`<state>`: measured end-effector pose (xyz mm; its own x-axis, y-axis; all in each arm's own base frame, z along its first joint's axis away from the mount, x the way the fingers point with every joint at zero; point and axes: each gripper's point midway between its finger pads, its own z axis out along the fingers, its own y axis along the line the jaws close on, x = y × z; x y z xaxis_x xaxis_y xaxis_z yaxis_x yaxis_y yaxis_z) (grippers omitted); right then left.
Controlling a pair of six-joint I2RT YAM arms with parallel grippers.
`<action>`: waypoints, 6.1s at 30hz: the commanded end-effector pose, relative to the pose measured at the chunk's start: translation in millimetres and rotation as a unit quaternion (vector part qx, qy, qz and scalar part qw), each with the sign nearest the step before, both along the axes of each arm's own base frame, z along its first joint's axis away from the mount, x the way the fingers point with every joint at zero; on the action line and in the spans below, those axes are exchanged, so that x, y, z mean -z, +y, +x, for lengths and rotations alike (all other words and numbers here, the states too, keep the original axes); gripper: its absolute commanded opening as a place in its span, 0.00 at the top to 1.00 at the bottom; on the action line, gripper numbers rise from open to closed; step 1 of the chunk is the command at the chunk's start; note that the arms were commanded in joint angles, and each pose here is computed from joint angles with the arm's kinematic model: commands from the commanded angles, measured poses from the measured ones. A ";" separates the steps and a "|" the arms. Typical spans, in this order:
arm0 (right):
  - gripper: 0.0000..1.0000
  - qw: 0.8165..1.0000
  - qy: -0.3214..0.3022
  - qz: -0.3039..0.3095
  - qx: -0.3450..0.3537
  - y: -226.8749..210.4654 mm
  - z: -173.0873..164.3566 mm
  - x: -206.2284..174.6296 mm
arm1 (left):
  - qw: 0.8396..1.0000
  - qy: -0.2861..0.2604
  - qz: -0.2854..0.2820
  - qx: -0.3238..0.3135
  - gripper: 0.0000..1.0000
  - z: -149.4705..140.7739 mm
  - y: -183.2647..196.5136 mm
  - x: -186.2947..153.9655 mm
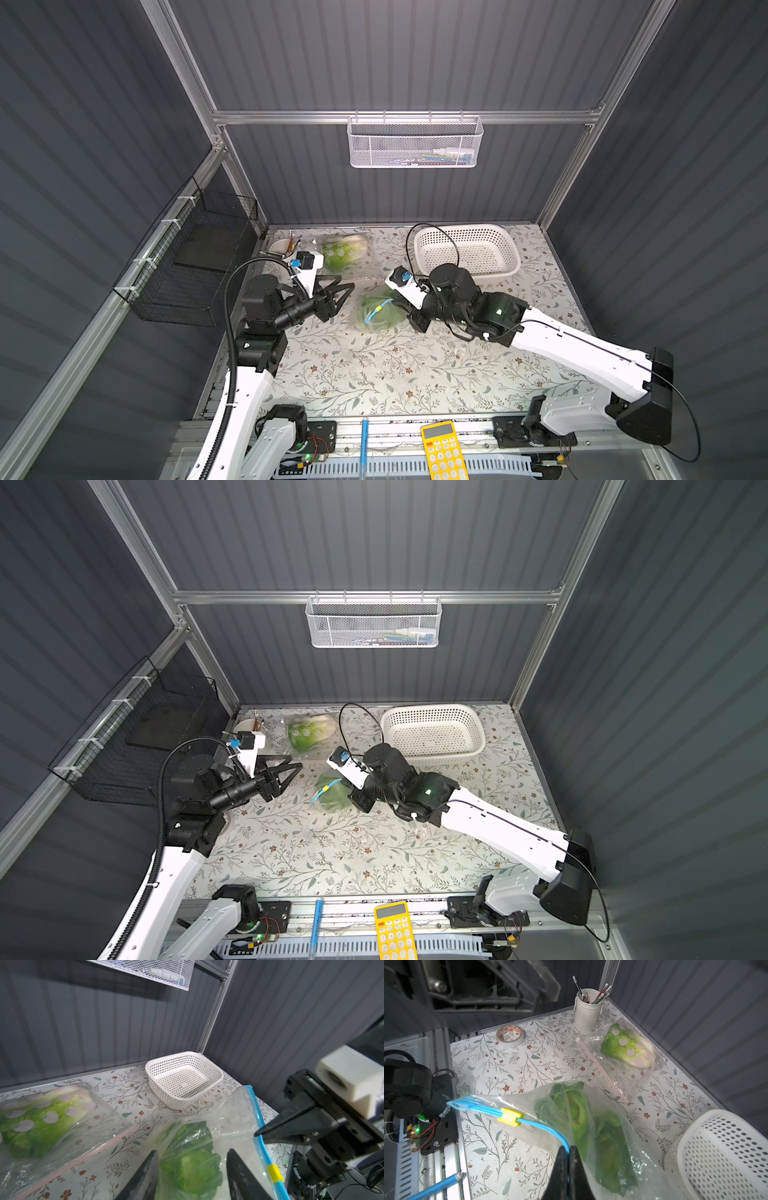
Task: Open the zip-top bag and take out the chinese cabbages
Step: Adjust the zipper food storage bag at the center of the board, then unzip the zipper on the zipper food storage bag.
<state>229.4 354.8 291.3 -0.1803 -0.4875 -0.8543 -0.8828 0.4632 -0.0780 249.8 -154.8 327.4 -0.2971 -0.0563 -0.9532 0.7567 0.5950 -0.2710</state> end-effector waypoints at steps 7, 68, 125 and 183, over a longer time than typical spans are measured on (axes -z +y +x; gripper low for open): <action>1.00 0.993 0.117 0.025 -0.003 -5.3 5.1 -5.6 | 0.994 -0.044 -0.020 0.097 0.36 -34.3 -17.0 -18.7; 1.00 0.971 0.230 0.061 -0.021 9.1 27.1 22.8 | 0.995 0.046 0.041 0.080 0.75 -11.5 -35.3 39.0; 0.50 0.942 0.213 0.091 -0.244 46.4 14.7 -22.6 | 0.995 0.048 0.028 0.088 1.00 -14.6 -38.3 36.5; 1.00 0.936 0.256 0.075 -0.228 54.1 23.4 2.3 | 0.996 0.048 0.031 0.070 1.00 -10.6 -35.3 36.6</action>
<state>251.6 409.6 288.2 -0.3826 -0.5044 -0.7741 -0.8954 -0.0042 0.4453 239.0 -189.9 287.1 -0.4045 0.0611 -0.9125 0.8062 0.4949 -0.3242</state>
